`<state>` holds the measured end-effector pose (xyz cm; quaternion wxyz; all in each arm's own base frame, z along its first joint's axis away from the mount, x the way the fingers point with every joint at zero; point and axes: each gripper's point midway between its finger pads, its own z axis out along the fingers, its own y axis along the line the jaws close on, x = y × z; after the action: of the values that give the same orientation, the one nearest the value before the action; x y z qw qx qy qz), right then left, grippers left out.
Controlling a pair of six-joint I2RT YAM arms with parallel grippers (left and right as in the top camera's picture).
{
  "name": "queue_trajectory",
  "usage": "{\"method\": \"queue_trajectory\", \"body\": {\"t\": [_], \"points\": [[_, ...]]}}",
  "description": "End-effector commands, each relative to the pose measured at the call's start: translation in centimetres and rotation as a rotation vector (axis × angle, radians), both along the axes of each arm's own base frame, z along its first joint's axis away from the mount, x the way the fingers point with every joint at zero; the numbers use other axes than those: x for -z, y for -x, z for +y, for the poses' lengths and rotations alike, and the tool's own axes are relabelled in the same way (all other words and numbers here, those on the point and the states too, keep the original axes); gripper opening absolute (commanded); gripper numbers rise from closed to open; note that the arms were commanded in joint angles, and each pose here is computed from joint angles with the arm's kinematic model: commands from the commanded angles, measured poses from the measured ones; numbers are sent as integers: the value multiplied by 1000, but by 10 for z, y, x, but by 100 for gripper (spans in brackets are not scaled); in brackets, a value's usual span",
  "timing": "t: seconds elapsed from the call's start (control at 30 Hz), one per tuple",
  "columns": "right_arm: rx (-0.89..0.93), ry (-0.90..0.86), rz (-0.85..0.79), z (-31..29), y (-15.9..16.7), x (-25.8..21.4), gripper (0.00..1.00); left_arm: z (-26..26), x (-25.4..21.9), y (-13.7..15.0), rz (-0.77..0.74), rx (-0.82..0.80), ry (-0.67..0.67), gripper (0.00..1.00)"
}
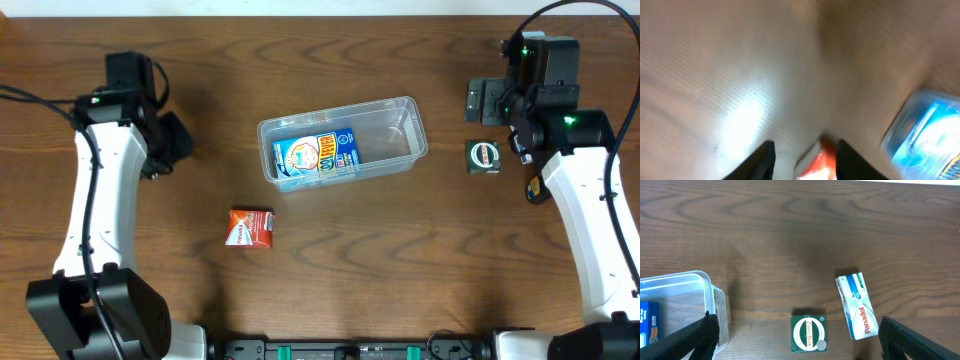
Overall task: Pack container
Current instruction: 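Withdraw the left gripper and move it toward the red Panadol box, then lower the left gripper onto the red Panadol box and grasp it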
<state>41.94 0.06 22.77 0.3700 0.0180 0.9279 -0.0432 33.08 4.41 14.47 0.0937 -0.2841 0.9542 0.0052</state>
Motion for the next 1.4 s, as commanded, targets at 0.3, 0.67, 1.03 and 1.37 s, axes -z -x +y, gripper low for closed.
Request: {"method": "queue_trajectory", "body": {"t": [0.3, 0.67, 1.03, 1.37], "points": [[14, -3, -14, -2, 0, -5, 99, -65, 54, 69, 274, 121, 228, 40], [14, -2, -14, -2, 0, -5, 99, -84, 99, 101, 370, -193, 258, 40], [14, -2, -14, -2, 0, -5, 99, -108, 92, 124, 450, -425, 195, 37], [14, -3, -14, -2, 0, -5, 99, -111, 98, 102, 340, -463, 169, 96]]}}
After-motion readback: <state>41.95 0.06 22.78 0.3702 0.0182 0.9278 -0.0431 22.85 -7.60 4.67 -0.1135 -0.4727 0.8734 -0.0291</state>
